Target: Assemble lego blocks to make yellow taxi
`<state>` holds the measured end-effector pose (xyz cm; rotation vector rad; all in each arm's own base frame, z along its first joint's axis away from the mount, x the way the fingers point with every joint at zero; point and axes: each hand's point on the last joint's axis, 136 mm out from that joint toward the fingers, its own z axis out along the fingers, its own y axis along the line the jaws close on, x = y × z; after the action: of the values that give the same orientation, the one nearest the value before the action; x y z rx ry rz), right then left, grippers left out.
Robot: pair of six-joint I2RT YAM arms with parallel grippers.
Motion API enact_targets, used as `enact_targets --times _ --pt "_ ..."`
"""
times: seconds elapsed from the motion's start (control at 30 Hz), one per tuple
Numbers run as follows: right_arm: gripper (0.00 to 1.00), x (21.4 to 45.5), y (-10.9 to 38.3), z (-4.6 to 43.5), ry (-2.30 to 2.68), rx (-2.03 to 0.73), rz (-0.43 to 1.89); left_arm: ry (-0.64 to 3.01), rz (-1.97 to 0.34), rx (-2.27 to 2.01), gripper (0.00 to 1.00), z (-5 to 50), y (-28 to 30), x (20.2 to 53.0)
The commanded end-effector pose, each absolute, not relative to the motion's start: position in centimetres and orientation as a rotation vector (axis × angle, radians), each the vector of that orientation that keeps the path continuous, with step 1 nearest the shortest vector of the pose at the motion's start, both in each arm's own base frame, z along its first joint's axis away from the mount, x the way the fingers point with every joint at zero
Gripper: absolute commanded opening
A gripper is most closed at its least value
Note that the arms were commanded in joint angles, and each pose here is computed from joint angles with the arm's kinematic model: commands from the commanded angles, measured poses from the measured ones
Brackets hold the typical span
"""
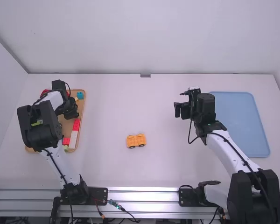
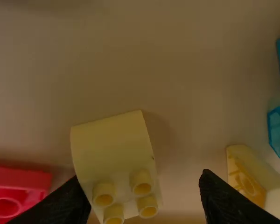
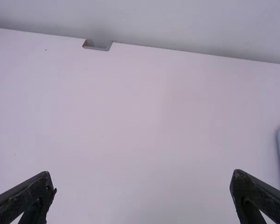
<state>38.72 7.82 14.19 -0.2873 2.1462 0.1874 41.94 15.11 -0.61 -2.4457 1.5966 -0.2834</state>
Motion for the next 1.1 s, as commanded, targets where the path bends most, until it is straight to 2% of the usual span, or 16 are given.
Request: enact_targets --times 0.0,0.07,0.17,0.2,0.7,0.77,1.07 --pt "0.99 39.2 7.9 15.0 2.129 -0.281 0.192 1.623 -0.25 -2.483 0.47 -2.6 14.3 40.5" --pt "0.99 39.2 7.9 15.0 2.128 -0.281 0.192 1.621 -0.253 -2.48 0.29 -2.7 14.3 40.6" --pt "0.99 39.2 7.9 15.1 2.127 -0.282 0.192 1.624 -0.253 -2.478 0.12 -2.6 14.3 40.6" --pt "0.99 39.3 7.9 15.1 2.125 -0.281 0.193 1.632 -0.255 -2.473 0.02 -2.5 14.3 40.6" --pt "0.99 39.3 7.9 15.1 2.125 -0.28 0.188 1.657 -0.211 -2.515 0.07 -1.7 14.0 40.0" --pt "0.99 39.3 7.9 15.1 2.125 -0.279 0.189 1.661 -0.203 -2.523 0.02 -1.6 14.0 39.8" --pt "0.99 39.3 7.9 15.1 2.125 -0.28 0.188 1.765 -0.184 -2.452 0.02 0.1 14.1 40.0"
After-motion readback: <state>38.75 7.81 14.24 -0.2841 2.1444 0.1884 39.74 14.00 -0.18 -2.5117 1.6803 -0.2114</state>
